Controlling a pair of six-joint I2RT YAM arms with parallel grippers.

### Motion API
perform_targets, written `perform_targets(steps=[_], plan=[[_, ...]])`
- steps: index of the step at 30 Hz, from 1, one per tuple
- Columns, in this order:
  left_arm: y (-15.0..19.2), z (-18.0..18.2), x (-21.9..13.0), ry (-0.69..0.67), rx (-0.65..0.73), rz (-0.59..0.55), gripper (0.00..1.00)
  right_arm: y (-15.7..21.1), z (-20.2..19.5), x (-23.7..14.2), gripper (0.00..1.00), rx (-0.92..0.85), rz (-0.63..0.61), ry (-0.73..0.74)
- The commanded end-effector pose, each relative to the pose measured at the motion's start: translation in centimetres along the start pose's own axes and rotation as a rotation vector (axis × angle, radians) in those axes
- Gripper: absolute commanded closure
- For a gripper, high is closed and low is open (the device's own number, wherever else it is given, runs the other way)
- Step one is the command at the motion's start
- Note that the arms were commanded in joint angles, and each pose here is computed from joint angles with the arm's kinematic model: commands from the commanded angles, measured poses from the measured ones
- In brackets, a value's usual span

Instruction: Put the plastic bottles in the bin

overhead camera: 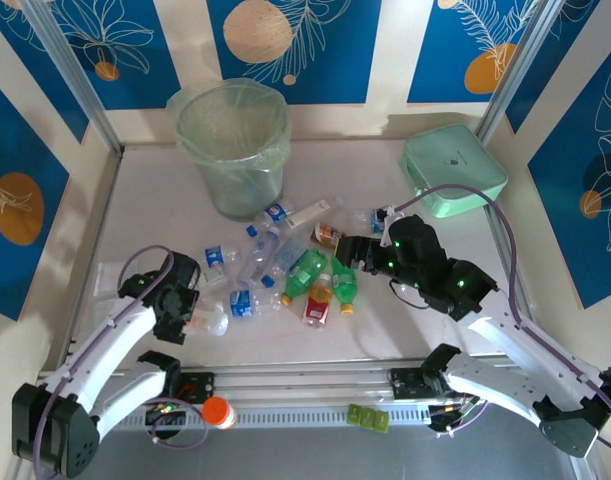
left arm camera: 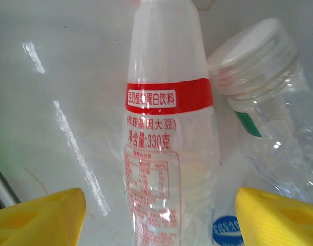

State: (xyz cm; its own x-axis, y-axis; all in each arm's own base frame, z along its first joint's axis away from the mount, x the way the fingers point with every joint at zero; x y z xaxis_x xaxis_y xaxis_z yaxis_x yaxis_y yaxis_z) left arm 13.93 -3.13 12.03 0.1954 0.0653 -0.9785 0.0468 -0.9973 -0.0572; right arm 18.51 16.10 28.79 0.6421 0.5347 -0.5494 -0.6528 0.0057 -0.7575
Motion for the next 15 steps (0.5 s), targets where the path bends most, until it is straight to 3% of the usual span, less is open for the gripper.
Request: perform_targets(steps=[1,10,15], plan=[[0.3,0.2,1.3,-0.023,-0.014,0.020,0.25,0.3,-0.2,0.4,0.20,0.023,0.000,0.005],[0.3,0.7,3.8,-0.032,0.000,0.010,0.30,0.5,-0.4,0.6,0.20,0.030,0.008,0.017],[0.1,0.3,3.5,-0.005,0.021,0.000,0.41,0.3,-0.1,0.8,0.20,0.036,0.016,0.010]])
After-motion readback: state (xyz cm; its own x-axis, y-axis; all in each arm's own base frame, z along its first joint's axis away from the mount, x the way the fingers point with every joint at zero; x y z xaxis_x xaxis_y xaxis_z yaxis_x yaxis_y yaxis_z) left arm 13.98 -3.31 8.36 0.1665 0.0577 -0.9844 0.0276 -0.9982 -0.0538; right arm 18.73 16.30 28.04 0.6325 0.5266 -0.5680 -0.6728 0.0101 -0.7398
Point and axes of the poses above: each hand's point on the last joint's axis, 136 mm out from that joint toward the fingers, its own x axis out along the fingers, its own z axis along the line the jaws close on, y = z × x, the point moved 6 cm from there along -x, back along the fingers, and after that the axes turned 15 degrees about -x, right-handed, at the moved point
